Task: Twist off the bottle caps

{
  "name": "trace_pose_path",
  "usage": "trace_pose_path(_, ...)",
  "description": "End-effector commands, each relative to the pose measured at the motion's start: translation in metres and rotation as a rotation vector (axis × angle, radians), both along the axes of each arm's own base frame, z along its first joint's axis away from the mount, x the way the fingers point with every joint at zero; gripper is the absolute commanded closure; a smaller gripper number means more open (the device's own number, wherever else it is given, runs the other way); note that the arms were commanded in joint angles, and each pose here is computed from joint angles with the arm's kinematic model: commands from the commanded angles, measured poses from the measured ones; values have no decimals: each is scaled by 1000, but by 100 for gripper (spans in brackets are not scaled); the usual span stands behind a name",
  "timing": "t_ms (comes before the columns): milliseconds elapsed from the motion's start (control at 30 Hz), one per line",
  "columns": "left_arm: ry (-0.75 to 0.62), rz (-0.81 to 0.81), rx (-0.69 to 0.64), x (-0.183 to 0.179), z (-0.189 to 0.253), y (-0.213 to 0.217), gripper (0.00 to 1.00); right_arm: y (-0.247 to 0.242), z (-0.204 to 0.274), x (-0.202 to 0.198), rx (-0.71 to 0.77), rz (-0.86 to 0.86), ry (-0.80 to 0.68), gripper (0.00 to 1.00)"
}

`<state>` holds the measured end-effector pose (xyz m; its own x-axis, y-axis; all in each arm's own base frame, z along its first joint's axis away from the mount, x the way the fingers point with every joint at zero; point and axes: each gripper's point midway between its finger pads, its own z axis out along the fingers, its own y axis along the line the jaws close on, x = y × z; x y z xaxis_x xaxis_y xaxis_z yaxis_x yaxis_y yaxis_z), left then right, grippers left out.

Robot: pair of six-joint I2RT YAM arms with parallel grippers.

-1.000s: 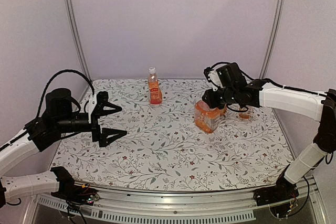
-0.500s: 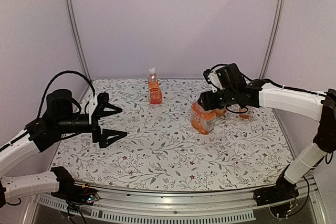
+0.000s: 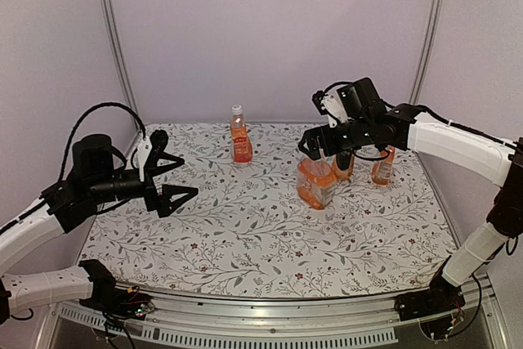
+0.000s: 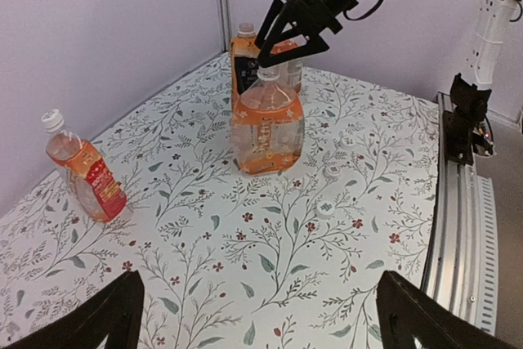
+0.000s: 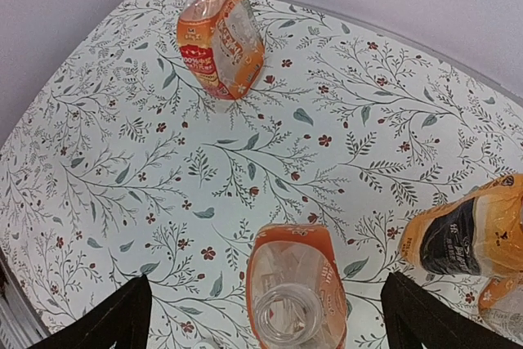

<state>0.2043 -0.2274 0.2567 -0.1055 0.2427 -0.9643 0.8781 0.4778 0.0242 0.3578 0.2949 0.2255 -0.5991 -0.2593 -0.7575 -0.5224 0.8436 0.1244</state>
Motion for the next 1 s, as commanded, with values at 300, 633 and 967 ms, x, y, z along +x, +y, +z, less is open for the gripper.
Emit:
trace_pose_path(300,54,182,8,99,40,-12,1,-6,88,-21,101,63,-126,1)
trace_pose_path(633,107,600,106,287,14,-42,0,-28,80,-15,-12,15,-195,1)
trace_pose_path(967,178,808,173,345,-65,-61,1,-48,56,-23,-162,39,-215,1)
